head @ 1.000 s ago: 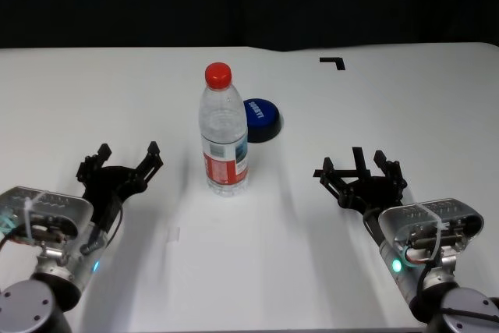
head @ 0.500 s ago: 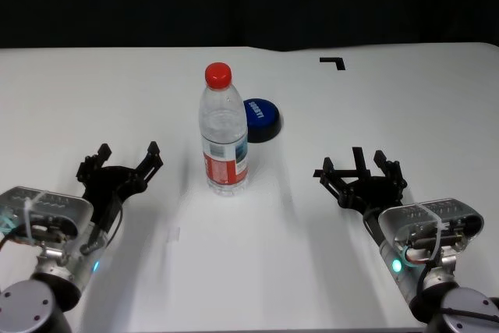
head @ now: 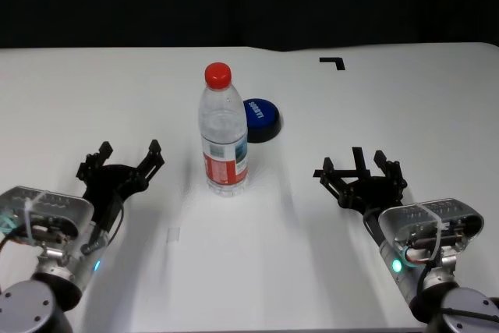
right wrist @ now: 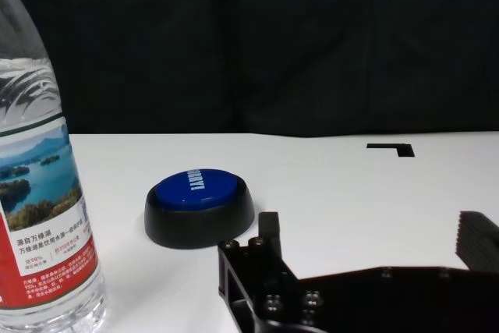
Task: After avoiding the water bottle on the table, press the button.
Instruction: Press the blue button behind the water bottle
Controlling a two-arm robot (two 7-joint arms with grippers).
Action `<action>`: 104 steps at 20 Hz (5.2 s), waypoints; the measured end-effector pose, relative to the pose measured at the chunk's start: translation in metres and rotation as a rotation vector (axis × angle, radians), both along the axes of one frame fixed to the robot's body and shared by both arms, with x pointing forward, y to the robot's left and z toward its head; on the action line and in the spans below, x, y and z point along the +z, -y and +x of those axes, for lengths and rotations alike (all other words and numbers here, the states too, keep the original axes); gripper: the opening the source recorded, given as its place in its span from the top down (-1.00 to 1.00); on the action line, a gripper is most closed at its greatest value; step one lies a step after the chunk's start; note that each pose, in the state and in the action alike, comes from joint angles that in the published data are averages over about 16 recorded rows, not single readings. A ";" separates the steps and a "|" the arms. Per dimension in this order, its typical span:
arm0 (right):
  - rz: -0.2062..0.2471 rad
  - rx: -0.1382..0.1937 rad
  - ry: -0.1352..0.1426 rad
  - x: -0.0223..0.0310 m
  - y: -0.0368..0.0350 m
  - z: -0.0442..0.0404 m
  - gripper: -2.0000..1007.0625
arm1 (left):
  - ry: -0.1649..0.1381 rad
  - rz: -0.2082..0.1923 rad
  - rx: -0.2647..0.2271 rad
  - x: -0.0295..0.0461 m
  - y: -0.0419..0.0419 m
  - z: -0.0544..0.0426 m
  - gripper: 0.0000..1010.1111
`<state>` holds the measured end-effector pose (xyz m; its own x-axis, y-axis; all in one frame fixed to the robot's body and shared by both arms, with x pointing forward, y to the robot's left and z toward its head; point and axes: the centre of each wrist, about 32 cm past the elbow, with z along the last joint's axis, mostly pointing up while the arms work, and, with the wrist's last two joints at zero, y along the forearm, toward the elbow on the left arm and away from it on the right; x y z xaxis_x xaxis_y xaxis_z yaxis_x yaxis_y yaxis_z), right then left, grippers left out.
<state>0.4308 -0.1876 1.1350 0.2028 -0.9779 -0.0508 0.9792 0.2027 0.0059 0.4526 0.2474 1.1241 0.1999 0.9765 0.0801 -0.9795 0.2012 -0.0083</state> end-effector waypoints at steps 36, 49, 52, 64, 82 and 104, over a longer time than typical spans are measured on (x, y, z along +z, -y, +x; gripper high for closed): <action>0.000 0.000 0.000 0.0000 0.0000 0.0000 -0.99 | 0.087 0.086 -0.143 0.0006 -0.0058 -0.0265 -0.99; 0.000 0.000 0.000 0.0000 0.0000 0.0000 -0.99 | 0.070 0.075 -0.185 -0.0051 0.0004 -0.0247 -0.99; 0.000 0.000 0.000 0.0000 0.0000 0.0000 -0.99 | 0.069 0.074 -0.195 -0.0054 0.0021 -0.0215 -0.99; 0.000 0.000 0.000 0.0000 0.0000 0.0000 -0.99 | 0.076 0.065 -0.234 -0.0049 0.0084 -0.0041 -0.99; 0.000 0.000 0.000 0.0000 0.0000 0.0000 -0.99 | 0.088 0.053 -0.274 -0.0042 0.0104 0.0114 -0.99; 0.000 0.000 0.000 0.0000 0.0000 0.0000 -0.99 | 0.095 0.047 -0.216 -0.0011 0.0040 -0.0012 -0.99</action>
<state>0.4308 -0.1876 1.1350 0.2027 -0.9779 -0.0509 0.9792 0.2027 0.0059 0.4514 0.2434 1.1230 0.3932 0.9066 0.1530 -0.9089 0.4084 -0.0843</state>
